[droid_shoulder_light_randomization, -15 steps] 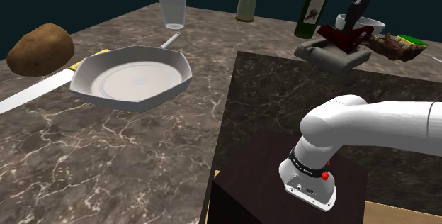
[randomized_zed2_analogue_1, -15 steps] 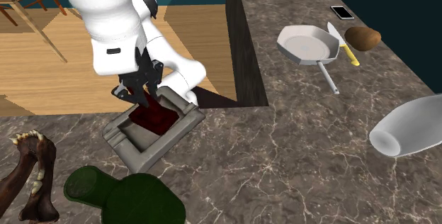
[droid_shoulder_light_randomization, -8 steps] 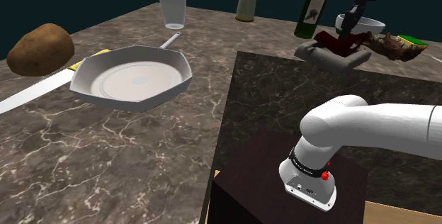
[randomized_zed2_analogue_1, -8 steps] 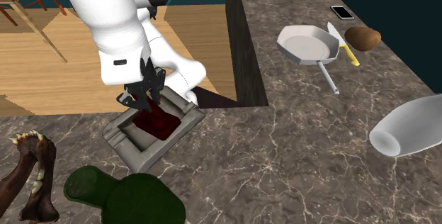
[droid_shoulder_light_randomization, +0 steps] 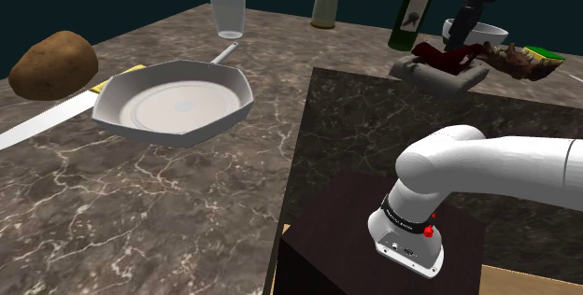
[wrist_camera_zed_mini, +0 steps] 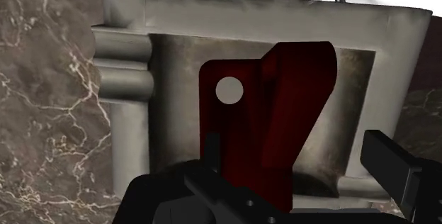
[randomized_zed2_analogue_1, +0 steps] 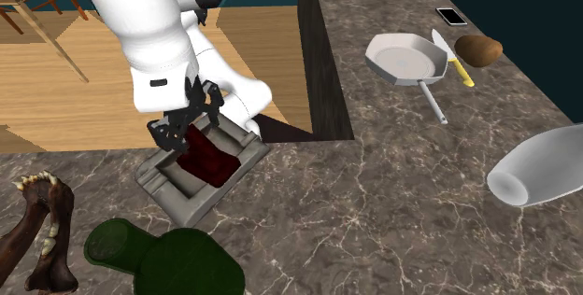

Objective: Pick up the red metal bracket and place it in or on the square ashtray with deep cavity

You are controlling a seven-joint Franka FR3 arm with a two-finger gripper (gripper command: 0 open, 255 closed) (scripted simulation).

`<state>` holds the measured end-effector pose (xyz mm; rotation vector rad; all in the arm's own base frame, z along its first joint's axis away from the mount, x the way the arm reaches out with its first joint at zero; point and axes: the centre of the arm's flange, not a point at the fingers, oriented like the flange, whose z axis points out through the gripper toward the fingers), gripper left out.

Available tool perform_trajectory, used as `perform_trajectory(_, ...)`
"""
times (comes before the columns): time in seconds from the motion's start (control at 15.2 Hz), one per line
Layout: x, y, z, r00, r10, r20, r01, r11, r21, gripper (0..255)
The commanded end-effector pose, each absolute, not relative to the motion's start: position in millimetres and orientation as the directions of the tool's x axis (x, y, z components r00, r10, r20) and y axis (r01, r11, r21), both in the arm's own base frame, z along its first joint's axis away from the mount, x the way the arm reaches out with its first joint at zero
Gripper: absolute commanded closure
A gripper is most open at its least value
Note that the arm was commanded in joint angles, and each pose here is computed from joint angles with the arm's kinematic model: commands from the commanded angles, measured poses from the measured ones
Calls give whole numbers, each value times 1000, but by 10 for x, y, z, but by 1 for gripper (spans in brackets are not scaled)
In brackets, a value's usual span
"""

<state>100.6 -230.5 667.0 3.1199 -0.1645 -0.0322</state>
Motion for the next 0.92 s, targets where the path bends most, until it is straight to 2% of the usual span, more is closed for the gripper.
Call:
perform_trajectory(0.0,1006,-2305,6670,994,-105,-20,-105,-994,18,0)
perform_trajectory(0.33,1017,-2297,7170,994,-105,-20,-105,-994,18,0)
perform_trajectory(0.86,1016,-2297,7169,994,-105,-20,-105,-994,18,0)
